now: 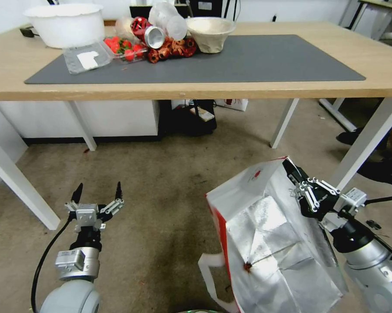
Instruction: Pick up the food delivery bag from the floor and place it on the table.
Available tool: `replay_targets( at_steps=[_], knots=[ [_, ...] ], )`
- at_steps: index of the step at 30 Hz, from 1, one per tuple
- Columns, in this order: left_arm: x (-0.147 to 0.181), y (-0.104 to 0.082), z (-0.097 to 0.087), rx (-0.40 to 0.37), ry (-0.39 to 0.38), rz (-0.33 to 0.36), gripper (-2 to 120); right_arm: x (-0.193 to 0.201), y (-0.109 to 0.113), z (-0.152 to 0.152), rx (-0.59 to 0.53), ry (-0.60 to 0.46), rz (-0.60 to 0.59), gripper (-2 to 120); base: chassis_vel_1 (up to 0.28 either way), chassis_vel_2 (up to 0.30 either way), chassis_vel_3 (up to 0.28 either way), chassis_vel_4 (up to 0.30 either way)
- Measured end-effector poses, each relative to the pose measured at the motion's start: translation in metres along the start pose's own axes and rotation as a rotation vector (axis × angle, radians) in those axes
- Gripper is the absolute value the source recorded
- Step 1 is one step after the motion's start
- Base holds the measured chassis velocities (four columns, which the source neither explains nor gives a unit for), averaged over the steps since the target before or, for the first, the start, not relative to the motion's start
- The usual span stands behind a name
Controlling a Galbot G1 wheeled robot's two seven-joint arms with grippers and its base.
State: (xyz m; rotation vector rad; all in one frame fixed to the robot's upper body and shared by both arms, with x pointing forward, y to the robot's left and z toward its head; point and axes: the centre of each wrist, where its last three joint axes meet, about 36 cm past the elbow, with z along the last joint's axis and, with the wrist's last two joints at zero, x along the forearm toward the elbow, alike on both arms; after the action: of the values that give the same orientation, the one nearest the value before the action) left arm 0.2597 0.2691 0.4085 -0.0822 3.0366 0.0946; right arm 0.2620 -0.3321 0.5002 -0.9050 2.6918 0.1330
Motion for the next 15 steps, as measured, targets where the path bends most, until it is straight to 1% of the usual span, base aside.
replay_targets(
  at_steps=[1,3,9,10,13,15],
  knots=[
    [0.0,0.001,0.0,0.003,-0.01,0.01,99,0.0,-0.001,-0.001,-0.015,-0.011,-0.029,0,0.0,0.0,0.0,0.0],
    [0.0,0.002,0.0,0.002,-0.013,0.013,98,0.0,-0.002,-0.002,-0.021,-0.014,-0.037,0,0.0,0.0,0.0,0.0],
    [0.001,0.006,0.0,0.003,-0.031,0.034,99,-0.004,-0.007,-0.013,-0.119,-0.069,-0.104,0,0.0,0.0,0.0,0.0],
    [0.001,0.006,0.0,0.003,-0.031,0.034,99,-0.004,-0.007,-0.013,-0.119,-0.069,-0.104,0,0.0,0.0,0.0,0.0],
    [0.002,0.006,0.0,0.003,-0.06,0.041,99,-0.005,-0.011,-0.02,-0.171,-0.092,-0.169,0,0.0,0.0,0.0,0.0],
    [0.002,0.007,0.001,0.001,-0.065,0.041,99,-0.005,-0.012,-0.021,-0.183,-0.097,-0.182,0,0.0,0.0,0.0,0.0]
  ],
)
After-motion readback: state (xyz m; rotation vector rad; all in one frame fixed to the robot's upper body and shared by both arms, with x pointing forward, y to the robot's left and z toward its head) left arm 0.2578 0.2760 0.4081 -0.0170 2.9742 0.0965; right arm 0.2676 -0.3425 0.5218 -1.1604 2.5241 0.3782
